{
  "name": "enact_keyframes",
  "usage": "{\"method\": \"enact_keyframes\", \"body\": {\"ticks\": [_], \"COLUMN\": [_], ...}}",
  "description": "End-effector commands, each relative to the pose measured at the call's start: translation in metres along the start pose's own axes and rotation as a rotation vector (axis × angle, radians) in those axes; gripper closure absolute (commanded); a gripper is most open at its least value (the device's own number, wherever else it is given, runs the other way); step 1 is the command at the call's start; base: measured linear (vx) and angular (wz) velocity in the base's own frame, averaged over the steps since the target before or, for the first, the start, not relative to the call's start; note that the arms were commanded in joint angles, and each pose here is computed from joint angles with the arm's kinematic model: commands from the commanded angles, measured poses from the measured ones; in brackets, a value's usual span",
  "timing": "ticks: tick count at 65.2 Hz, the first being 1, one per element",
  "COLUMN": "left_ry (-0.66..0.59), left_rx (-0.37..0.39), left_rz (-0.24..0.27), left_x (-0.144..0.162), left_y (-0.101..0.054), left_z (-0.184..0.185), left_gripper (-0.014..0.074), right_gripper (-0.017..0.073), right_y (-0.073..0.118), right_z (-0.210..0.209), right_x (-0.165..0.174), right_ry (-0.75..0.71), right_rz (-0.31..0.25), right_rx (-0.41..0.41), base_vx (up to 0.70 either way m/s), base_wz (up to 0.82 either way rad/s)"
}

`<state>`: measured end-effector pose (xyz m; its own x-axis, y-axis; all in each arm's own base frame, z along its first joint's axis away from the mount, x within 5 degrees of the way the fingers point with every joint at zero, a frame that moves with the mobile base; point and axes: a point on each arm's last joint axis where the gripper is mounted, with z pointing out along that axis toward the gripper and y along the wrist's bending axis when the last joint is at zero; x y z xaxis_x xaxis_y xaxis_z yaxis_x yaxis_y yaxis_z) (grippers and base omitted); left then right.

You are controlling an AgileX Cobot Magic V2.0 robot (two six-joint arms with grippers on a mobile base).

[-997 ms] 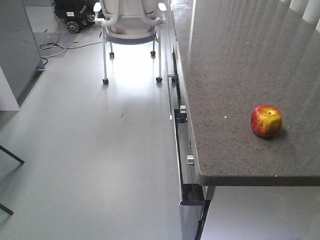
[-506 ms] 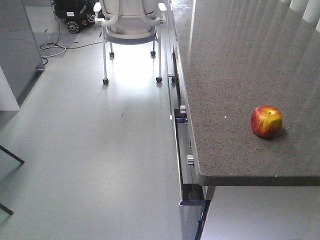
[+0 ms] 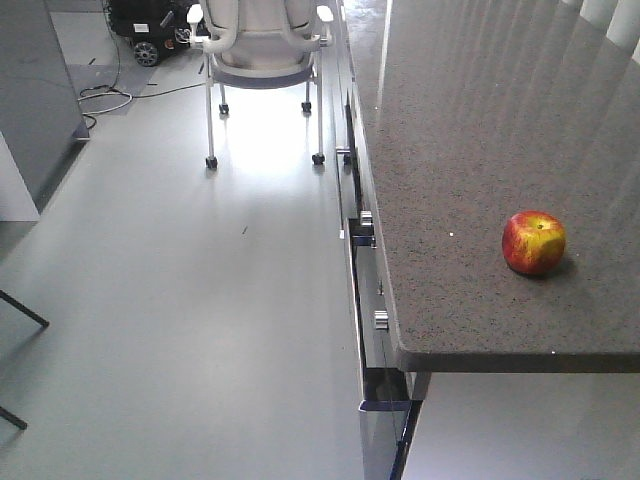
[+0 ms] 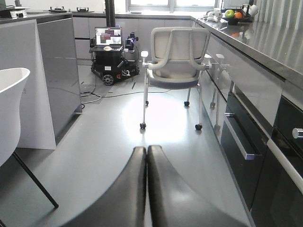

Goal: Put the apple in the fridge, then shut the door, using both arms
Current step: 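Move the right gripper toward the red-yellow apple on the countertop, then lower the right gripper over the apple and close on it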

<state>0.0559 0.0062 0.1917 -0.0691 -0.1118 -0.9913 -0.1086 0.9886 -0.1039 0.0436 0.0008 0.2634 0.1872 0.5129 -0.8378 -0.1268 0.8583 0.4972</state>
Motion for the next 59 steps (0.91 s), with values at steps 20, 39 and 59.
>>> {"method": "enact_keyframes", "body": {"ticks": [20, 39, 59], "left_ry": [-0.093, -0.091, -0.091], "left_rx": [0.024, 0.024, 0.024], "left_rz": [-0.01, -0.01, -0.01], "left_x": [-0.012, -0.012, -0.012], "left_y": [-0.002, -0.002, -0.002], "left_z": [-0.003, -0.003, -0.003], "left_gripper": [0.06, 0.06, 0.06], "right_gripper": [0.0337, -0.0169, -0.0133], "right_y": [0.074, 0.068, 0.076], "right_z": [0.043, 0.088, 0.135], "right_x": [-0.125, -0.109, -0.124], "right_ry": [0.218, 0.378, 0.376], "right_rz": [-0.481, -0.498, -0.55], "right_rx": [0.07, 0.078, 0.07], "base_vx": [0.0, 0.0, 0.0], "base_wz": [0.0, 0.0, 0.0]}}
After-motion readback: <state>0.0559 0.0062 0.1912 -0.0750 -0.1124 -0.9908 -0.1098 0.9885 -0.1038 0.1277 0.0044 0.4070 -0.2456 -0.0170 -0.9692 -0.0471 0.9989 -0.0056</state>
